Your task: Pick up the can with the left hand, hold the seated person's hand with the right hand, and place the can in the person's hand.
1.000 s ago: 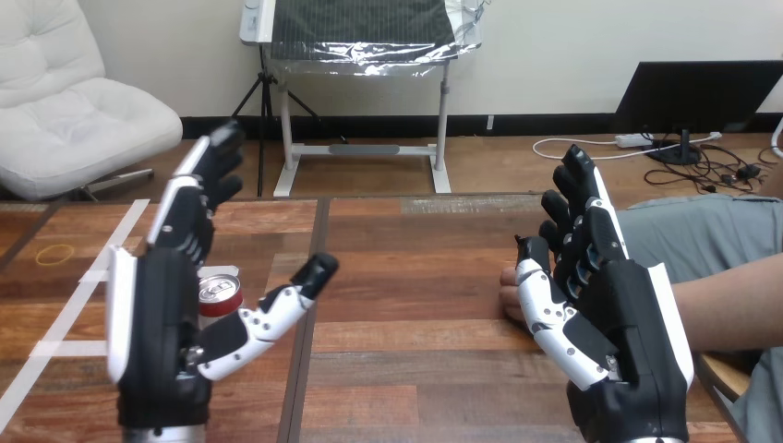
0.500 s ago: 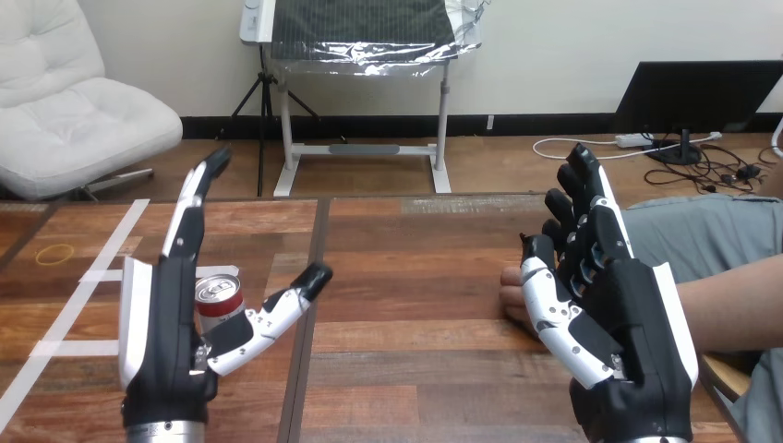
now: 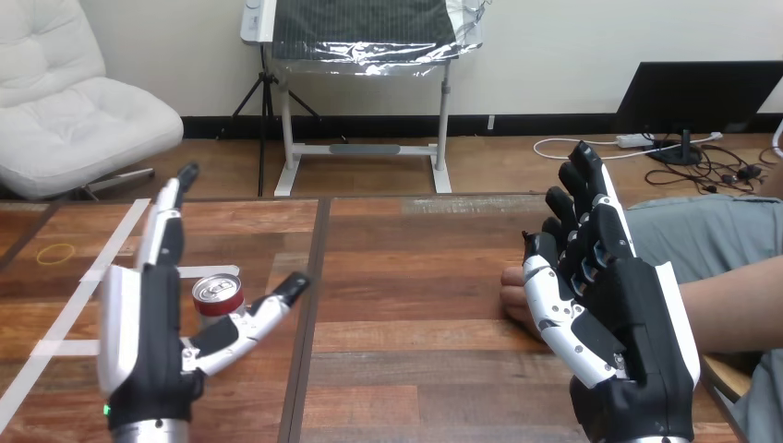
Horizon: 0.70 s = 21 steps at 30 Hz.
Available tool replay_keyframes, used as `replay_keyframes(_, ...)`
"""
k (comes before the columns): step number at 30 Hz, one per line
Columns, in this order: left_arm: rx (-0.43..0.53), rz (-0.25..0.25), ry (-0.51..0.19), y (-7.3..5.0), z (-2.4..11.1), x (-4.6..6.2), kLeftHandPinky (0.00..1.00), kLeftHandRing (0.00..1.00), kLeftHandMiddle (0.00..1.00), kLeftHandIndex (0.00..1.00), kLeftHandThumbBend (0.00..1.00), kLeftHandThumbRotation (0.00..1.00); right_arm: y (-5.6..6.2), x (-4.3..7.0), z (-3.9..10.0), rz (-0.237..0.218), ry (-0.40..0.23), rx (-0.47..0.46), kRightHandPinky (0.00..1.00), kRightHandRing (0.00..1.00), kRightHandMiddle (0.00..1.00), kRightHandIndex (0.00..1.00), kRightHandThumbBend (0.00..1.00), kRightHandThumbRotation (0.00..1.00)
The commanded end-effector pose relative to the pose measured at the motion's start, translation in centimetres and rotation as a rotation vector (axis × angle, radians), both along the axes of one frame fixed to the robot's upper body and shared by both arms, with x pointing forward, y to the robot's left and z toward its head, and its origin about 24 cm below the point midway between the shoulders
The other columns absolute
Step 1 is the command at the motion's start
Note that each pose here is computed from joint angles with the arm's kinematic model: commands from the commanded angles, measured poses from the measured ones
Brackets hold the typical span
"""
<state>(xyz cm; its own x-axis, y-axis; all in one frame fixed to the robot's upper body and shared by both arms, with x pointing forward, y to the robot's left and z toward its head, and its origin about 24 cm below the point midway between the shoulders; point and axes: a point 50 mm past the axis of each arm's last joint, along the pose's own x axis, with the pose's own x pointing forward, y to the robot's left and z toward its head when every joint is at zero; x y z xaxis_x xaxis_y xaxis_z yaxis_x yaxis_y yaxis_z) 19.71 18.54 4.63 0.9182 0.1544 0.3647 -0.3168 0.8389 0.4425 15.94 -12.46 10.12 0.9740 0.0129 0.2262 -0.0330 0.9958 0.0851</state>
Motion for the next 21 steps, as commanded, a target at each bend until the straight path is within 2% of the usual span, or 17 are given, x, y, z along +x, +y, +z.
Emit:
replay_keyframes(1, 0.063, 0.023, -0.103, 0.3, 1.6, 1.8, 0.91, 0.95, 0.94, 0.94, 0.85, 0.28, -0.1, 0.5, 2.0, -0.024, -0.118, 0.041, 1.0, 1.0, 1.0, 1.0, 0.0, 0.0)
replay_keyframes(8, 0.091, 0.062, -0.128, 0.9, 1.6, 2.1, 0.9, 0.94, 0.95, 0.94, 0.85, 0.25, -0.2, 0.4, 2.1, -0.023, -0.12, 0.035, 1.0, 1.0, 1.0, 1.0, 0.0, 0.0)
replay_keyframes(21, 0.11, 0.105, -0.131, 1.5, 1.5, 2.5, 0.88, 0.94, 0.95, 0.93, 0.86, 0.29, -0.3, 0.5, 2.1, -0.033, -0.119, 0.025, 1.0, 1.0, 1.0, 1.0, 0.0, 0.0)
